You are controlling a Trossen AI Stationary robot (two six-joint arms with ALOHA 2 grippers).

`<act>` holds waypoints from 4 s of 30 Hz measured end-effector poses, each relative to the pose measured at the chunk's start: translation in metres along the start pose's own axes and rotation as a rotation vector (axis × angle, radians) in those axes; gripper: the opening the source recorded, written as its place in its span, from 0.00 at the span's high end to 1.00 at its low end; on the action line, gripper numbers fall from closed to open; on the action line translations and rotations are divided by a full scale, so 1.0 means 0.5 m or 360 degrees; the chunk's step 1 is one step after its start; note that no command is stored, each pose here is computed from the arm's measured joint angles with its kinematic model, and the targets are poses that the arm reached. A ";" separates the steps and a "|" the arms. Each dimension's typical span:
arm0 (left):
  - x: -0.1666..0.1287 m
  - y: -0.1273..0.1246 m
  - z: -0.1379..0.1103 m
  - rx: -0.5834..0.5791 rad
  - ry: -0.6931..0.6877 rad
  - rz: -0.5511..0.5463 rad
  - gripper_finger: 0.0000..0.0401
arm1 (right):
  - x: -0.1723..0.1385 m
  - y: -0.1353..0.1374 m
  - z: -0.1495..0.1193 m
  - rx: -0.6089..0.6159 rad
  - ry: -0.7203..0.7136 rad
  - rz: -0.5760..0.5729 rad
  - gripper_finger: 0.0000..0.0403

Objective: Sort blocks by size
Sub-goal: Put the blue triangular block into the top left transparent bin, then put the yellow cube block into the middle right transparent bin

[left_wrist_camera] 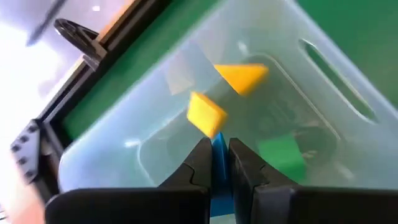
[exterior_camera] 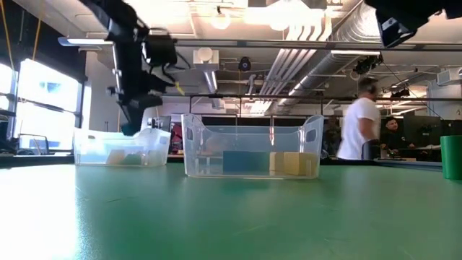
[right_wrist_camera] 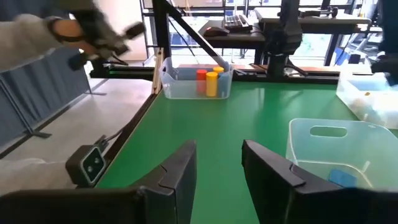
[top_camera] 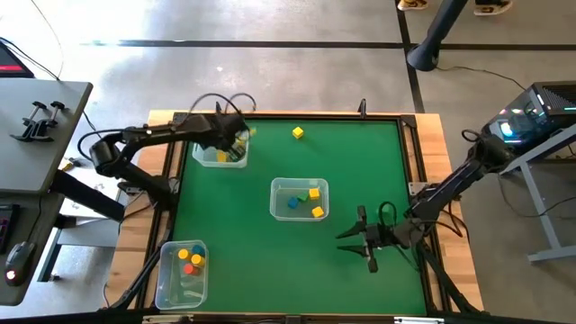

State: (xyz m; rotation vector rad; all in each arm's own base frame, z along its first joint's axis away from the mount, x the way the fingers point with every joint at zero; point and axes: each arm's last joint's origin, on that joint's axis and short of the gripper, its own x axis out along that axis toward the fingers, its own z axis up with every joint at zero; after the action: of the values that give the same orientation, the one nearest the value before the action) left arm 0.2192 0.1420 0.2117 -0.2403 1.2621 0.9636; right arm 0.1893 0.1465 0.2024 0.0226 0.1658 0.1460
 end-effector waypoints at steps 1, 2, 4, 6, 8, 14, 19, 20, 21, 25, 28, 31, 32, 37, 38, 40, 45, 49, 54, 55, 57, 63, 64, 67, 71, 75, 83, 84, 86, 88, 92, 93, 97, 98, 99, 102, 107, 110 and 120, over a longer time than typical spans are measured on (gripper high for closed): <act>0.013 0.013 0.003 -0.0029 -0.0006 -0.0029 0.98 | -0.002 0.003 0.000 -0.0002 -0.0001 0.0002 0.69; 0.024 0.025 0.005 -0.0061 -0.0007 -0.0063 0.98 | -0.003 0.005 0.000 -0.0002 -0.0004 0.0002 0.69; 0.043 0.044 0.004 -0.0108 -0.0004 -0.0124 0.98 | -0.005 0.008 -0.001 -0.0005 -0.0007 -0.0016 0.69; 0.057 0.053 0.003 -0.0112 -0.0004 -0.0144 0.98 | -0.007 0.010 -0.001 -0.0005 -0.0010 -0.0022 0.69; 0.064 0.059 -0.003 -0.0102 0.0022 -0.0145 0.98 | -0.007 0.010 -0.001 0.0015 -0.0010 -0.0023 0.69; 0.081 0.054 -0.020 -0.0111 0.0051 -0.0158 0.84 | -0.007 0.010 -0.010 0.0060 0.0055 -0.0007 0.69; 0.082 0.053 -0.026 -0.0126 0.0082 -0.0174 0.63 | -0.008 0.012 -0.021 0.0131 0.0160 0.0100 0.69; 0.078 0.055 -0.025 -0.0127 0.0097 -0.0173 0.59 | -0.008 0.013 -0.023 0.0139 0.0180 0.0132 0.69; 0.072 0.057 -0.022 -0.0122 0.0111 -0.0171 0.56 | -0.009 0.014 -0.025 0.0143 0.0202 0.0159 0.69; 0.033 0.064 0.000 -0.0152 0.0153 -0.0168 0.50 | -0.009 0.014 -0.030 0.0184 0.0254 0.0190 0.69; -0.007 0.060 0.021 -0.0137 0.0141 -0.0183 0.49 | -0.005 0.007 -0.029 0.0195 0.0253 0.0157 0.69; -0.051 0.039 0.036 -0.0077 0.0016 -0.0234 0.51 | -0.001 -0.001 -0.029 0.0201 0.0255 0.0124 0.69; -0.066 0.028 0.039 -0.0055 -0.0052 -0.0261 0.51 | 0.001 -0.004 -0.029 0.0203 0.0254 0.0113 0.69; -0.131 -0.052 0.052 0.0044 -0.0491 -0.0450 0.53 | 0.006 -0.014 -0.028 0.0212 0.0251 0.0072 0.69; -0.140 -0.071 0.057 0.0053 -0.0608 -0.0500 0.53 | 0.007 -0.016 -0.028 0.0214 0.0250 0.0065 0.69; -0.151 -0.110 0.067 0.0074 -0.0834 -0.0601 0.53 | 0.008 -0.018 -0.027 0.0222 0.0249 0.0059 0.69; -0.157 -0.192 0.106 0.0067 -0.1301 -0.0791 0.53 | 0.008 -0.017 -0.028 0.0271 0.0259 0.0083 0.69; -0.110 -0.211 0.155 -0.0063 -0.1390 -0.0830 0.53 | 0.012 -0.015 -0.036 0.0261 0.0286 0.0081 0.69; -0.036 -0.204 0.238 -0.0043 -0.1113 -0.0661 0.50 | 0.026 -0.011 -0.058 0.0254 0.0338 0.0063 0.69; -0.022 -0.203 0.254 -0.0023 -0.1026 -0.0634 0.49 | 0.030 -0.009 -0.062 0.0257 0.0341 0.0060 0.69; 0.004 -0.200 0.282 0.0016 -0.0845 -0.0600 0.45 | 0.036 -0.008 -0.072 0.0249 0.0358 0.0055 0.69; 0.065 -0.194 0.340 0.0023 -0.0536 -0.0519 0.32 | 0.051 0.001 -0.094 0.0256 0.0387 0.0108 0.69; 0.078 -0.193 0.344 0.0012 -0.0505 -0.0510 0.31 | 0.052 0.002 -0.096 0.0267 0.0392 0.0126 0.69; 0.115 -0.196 0.351 -0.0040 -0.0451 -0.0515 0.28 | 0.056 0.007 -0.101 0.0302 0.0406 0.0200 0.69; 0.149 -0.198 0.353 -0.0091 -0.0422 -0.0530 0.27 | 0.057 0.008 -0.104 0.0325 0.0427 0.0234 0.69; 0.177 -0.205 0.352 -0.0081 -0.0400 -0.0522 0.27 | 0.057 0.009 -0.104 0.0321 0.0427 0.0240 0.69; 0.187 -0.216 0.355 -0.0051 -0.0434 -0.0577 0.28 | 0.057 0.009 -0.103 0.0315 0.0420 0.0242 0.69; 0.188 -0.217 0.354 -0.0044 -0.0421 -0.0609 0.28 | 0.057 0.009 -0.103 0.0314 0.0419 0.0243 0.69; 0.202 -0.221 0.349 -0.0028 -0.0371 -0.0703 0.29 | 0.058 0.009 -0.102 0.0315 0.0415 0.0244 0.69; 0.218 -0.223 0.341 -0.0013 -0.0294 -0.0761 0.29 | 0.058 0.009 -0.102 0.0316 0.0410 0.0246 0.69; 0.214 -0.220 0.347 0.0017 -0.0343 -0.0762 0.30 | 0.058 0.010 -0.100 0.0323 0.0396 0.0251 0.69; 0.214 -0.221 0.346 0.0026 -0.0340 -0.0751 0.30 | 0.058 0.010 -0.100 0.0322 0.0397 0.0251 0.69; 0.216 -0.222 0.345 0.0054 -0.0343 -0.0744 0.32 | 0.058 0.010 -0.100 0.0324 0.0395 0.0257 0.69; 0.215 -0.223 0.346 0.0063 -0.0351 -0.0745 0.32 | 0.058 0.010 -0.100 0.0325 0.0393 0.0258 0.69; 0.214 -0.224 0.346 0.0067 -0.0352 -0.0745 0.33 | 0.058 0.010 -0.099 0.0326 0.0391 0.0259 0.69; 0.214 -0.226 0.345 0.0086 -0.0356 -0.0741 0.36 | 0.058 0.010 -0.099 0.0326 0.0393 0.0263 0.69; 0.209 -0.234 0.344 0.0149 -0.0381 -0.0744 0.48 | 0.058 0.010 -0.099 0.0327 0.0393 0.0263 0.69; 0.205 -0.243 0.343 0.0210 -0.0404 -0.0745 0.59 | 0.058 0.010 -0.099 0.0327 0.0393 0.0263 0.69; 0.194 -0.262 0.338 0.0375 -0.0456 -0.0591 0.67 | 0.058 0.010 -0.099 0.0343 0.0395 0.0261 0.69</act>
State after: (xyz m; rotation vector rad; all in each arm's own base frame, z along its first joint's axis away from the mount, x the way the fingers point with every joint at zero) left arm 0.4294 0.2171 0.1392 -0.1389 1.0099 0.5043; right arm 0.2087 0.1563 0.1488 0.2338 0.4274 0.2942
